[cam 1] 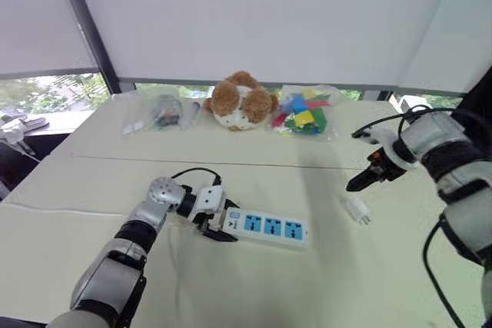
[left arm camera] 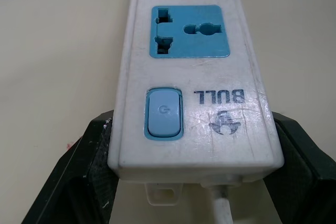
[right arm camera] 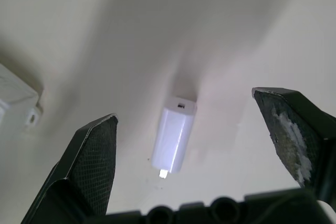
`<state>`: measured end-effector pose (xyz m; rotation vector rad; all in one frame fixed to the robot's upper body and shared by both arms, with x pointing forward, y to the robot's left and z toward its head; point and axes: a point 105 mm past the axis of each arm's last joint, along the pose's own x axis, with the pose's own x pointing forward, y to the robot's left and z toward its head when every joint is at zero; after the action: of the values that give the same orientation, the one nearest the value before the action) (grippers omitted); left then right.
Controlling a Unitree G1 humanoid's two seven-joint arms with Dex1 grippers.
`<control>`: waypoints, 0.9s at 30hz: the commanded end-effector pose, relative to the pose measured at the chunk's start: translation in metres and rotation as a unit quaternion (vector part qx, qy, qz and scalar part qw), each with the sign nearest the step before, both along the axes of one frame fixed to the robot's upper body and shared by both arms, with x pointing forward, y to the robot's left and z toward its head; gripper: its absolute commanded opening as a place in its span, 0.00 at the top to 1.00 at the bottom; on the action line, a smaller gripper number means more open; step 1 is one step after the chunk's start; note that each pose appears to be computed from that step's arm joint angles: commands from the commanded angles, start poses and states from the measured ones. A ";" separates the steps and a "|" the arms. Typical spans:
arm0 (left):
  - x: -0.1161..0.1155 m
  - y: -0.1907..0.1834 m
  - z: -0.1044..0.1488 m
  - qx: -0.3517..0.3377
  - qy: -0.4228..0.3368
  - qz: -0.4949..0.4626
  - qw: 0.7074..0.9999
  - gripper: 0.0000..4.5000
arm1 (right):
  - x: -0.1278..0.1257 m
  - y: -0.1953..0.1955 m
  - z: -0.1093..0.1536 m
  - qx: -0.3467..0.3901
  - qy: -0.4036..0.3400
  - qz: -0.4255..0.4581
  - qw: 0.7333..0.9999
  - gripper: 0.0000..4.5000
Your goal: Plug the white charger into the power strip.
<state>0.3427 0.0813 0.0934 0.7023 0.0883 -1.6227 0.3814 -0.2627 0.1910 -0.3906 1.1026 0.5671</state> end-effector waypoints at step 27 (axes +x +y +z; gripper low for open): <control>-0.030 -0.028 -0.047 -0.012 0.040 0.025 0.999 0.32 | -0.001 -0.001 -0.059 -0.060 0.054 -0.043 0.996 0.00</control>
<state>0.3330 0.0676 0.0808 0.6120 0.0336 -1.5024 0.3808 -0.2650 0.1349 -0.4136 1.2481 0.4516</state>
